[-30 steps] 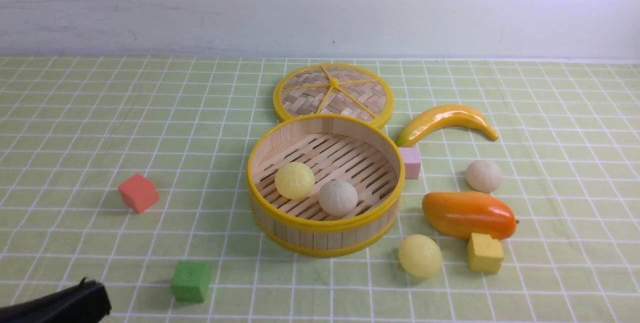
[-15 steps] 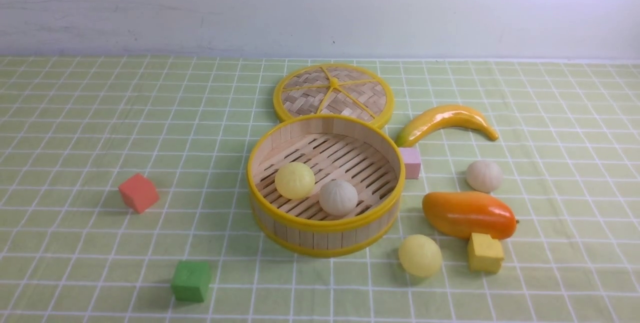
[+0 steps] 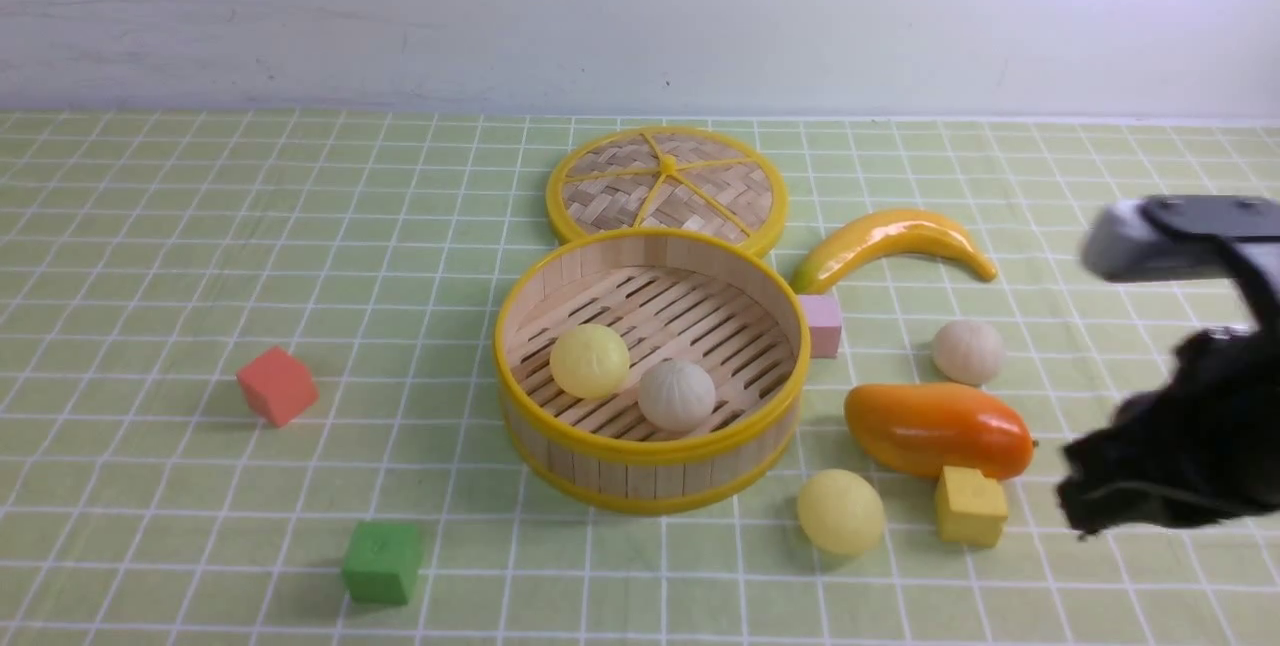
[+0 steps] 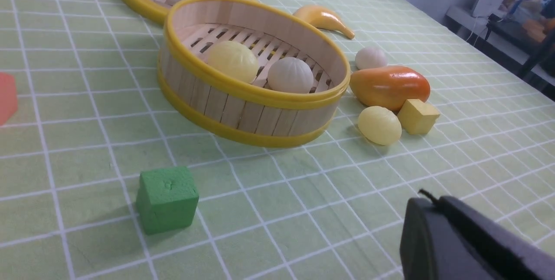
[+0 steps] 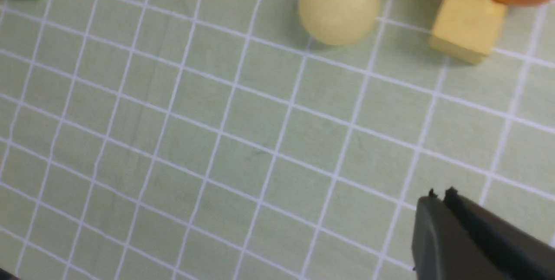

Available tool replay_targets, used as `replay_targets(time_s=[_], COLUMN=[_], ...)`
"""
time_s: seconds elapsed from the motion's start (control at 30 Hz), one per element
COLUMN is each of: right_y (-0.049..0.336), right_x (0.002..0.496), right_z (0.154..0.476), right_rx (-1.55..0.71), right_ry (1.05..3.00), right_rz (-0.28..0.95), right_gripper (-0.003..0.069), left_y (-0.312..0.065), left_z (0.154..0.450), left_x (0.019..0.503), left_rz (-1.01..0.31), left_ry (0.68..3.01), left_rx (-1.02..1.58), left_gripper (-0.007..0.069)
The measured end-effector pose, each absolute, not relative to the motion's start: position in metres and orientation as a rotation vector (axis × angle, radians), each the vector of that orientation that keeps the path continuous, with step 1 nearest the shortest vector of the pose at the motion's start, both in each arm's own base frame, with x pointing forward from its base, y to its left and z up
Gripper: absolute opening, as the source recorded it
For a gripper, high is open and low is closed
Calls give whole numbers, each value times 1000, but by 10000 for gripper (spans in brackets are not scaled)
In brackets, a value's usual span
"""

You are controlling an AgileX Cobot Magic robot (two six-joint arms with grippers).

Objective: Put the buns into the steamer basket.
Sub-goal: Use the right arm to grab a steamed stuffed bun

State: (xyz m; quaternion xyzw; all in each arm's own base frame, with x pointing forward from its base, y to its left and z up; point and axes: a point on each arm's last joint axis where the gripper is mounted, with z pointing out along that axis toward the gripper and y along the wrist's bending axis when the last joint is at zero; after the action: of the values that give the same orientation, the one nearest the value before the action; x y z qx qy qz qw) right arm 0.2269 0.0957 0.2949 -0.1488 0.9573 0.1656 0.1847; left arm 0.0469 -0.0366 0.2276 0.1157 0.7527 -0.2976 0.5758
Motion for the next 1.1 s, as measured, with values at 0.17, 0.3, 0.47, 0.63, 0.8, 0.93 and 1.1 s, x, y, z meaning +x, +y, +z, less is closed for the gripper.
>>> replay_targets(time_s=[0.17, 0.3, 0.47, 0.63, 0.8, 0.93, 1.1], right_y=[143, 157, 165, 169, 170, 170, 170], right_x=[265, 285, 308, 320, 328, 331, 331], right_z=[261, 241, 217, 212, 201, 187, 186], right_rx=[-530, -522, -469, -437, -397, -388, -405], right_ry=[2776, 2811, 2836, 2758, 2756, 2791, 2803], right_rz=[384, 324, 297, 308, 308, 295, 289], right_gripper=[49, 114, 233, 312, 304, 258, 120], left_y=[-37, -37, -37, -37, -37, -37, -37], left_z=[228, 228, 228, 228, 228, 228, 228], left_x=[47, 47, 47, 47, 47, 47, 47], left_rz=[-697, -697, -696, -696, -696, -696, -695], left_ry=[1762, 1762, 1762, 1762, 1762, 1762, 1762], left_rx=[271, 271, 272, 272, 272, 272, 272], left_gripper=[-13, -13, -13, -13, -13, -13, -13])
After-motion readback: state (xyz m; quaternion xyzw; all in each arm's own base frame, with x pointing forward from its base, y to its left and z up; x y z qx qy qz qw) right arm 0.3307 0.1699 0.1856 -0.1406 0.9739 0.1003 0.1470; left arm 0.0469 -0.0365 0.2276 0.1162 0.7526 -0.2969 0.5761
